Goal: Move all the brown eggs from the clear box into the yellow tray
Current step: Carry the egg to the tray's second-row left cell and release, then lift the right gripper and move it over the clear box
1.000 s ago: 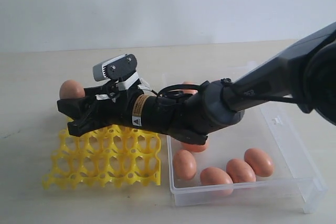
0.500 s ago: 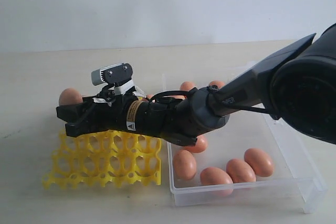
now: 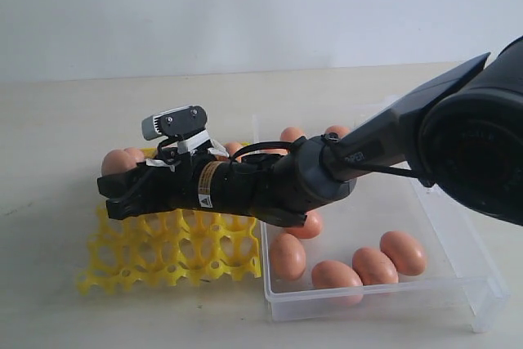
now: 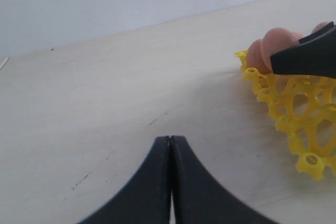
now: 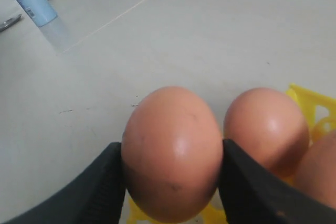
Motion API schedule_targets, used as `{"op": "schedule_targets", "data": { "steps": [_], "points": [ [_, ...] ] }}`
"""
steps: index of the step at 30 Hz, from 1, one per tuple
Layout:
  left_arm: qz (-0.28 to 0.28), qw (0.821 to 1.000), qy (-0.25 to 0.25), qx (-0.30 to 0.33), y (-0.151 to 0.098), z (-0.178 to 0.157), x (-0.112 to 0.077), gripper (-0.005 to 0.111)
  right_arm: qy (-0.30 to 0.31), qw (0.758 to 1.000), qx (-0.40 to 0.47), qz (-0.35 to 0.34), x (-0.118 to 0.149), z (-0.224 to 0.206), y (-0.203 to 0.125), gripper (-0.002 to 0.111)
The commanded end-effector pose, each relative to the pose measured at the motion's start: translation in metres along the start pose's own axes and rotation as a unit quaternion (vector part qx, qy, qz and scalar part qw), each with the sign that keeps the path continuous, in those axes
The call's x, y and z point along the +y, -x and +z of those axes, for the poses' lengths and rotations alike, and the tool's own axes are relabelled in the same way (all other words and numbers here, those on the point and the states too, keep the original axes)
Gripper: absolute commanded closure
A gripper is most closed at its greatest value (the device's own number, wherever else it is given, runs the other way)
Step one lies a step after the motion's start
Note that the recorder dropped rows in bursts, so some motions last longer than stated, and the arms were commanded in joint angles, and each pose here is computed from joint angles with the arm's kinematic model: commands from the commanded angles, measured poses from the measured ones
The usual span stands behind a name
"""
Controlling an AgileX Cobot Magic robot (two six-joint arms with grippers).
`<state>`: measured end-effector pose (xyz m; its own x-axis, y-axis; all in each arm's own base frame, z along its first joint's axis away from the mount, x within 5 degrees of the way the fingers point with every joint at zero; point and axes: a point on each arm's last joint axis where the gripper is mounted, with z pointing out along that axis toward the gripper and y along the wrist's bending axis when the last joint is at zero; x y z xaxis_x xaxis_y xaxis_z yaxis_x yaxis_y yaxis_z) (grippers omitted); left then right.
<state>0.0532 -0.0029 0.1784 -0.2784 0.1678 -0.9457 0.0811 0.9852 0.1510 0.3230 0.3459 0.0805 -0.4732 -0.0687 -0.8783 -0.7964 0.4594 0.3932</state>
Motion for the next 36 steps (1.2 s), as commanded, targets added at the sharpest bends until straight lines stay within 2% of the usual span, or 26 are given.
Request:
{"op": "schedule_targets", "data": {
  "steps": [1, 7, 13, 17, 19, 22, 26, 28, 32, 33, 34, 35, 36],
  "points": [
    [0.001, 1.0, 0.001, -0.008, 0.002, -0.001, 0.0, 0.107, 0.0, 1.0, -0.002, -0.003, 0.001, 0.001, 0.002, 0.059],
    [0.001, 1.0, 0.001, -0.008, 0.002, -0.001, 0.0, 0.107, 0.001, 1.0, -0.003, -0.003, 0.001, 0.001, 0.002, 0.058],
    [0.001, 1.0, 0.001, -0.008, 0.002, -0.001, 0.0, 0.107, 0.001, 1.0, -0.003, -0.003, 0.001, 0.001, 0.002, 0.044],
    [0.001, 1.0, 0.001, -0.008, 0.002, -0.001, 0.0, 0.107, 0.004, 1.0, -0.006, -0.007, 0.003, 0.0, 0.007, 0.044],
    [0.001, 1.0, 0.001, -0.008, 0.002, -0.001, 0.0, 0.107, 0.009, 1.0, -0.016, -0.014, 0.008, -0.003, 0.018, 0.049],
    [0.001, 1.0, 0.001, -0.008, 0.002, -0.001, 0.0, 0.107, 0.015, 0.999, -0.041, -0.031, 0.02, -0.011, 0.047, 0.064],
    [0.001, 1.0, 0.001, -0.008, 0.002, -0.001, 0.0, 0.107, 0.0, 0.995, -0.051, -0.091, 0.043, -0.037, 0.099, 0.093],
    [0.001, 1.0, 0.001, -0.008, 0.002, -0.001, 0.0, 0.107, -0.045, 0.991, -0.024, -0.123, 0.049, -0.053, 0.119, 0.108],
    [0.001, 1.0, 0.001, -0.008, 0.002, -0.001, 0.0, 0.107, -0.231, 0.963, 0.045, -0.134, 0.045, -0.099, 0.153, 0.108],
    [0.001, 1.0, 0.001, -0.008, 0.002, -0.001, 0.0, 0.107, -0.284, 0.947, 0.068, -0.134, 0.041, -0.113, 0.159, 0.108],
    [0.001, 1.0, 0.001, -0.008, 0.002, -0.001, 0.0, 0.107, -0.364, 0.913, 0.129, -0.133, 0.034, -0.139, 0.163, 0.108],
    [0.001, 1.0, 0.001, -0.008, 0.002, -0.001, 0.0, 0.107, -0.39, 0.894, 0.176, -0.134, 0.03, -0.152, 0.161, 0.108],
    [0.001, 1.0, 0.001, -0.008, 0.002, -0.001, 0.0, 0.107, -0.415, 0.862, 0.269, -0.113, 0.024, -0.172, 0.153, 0.108]
  ]
}}
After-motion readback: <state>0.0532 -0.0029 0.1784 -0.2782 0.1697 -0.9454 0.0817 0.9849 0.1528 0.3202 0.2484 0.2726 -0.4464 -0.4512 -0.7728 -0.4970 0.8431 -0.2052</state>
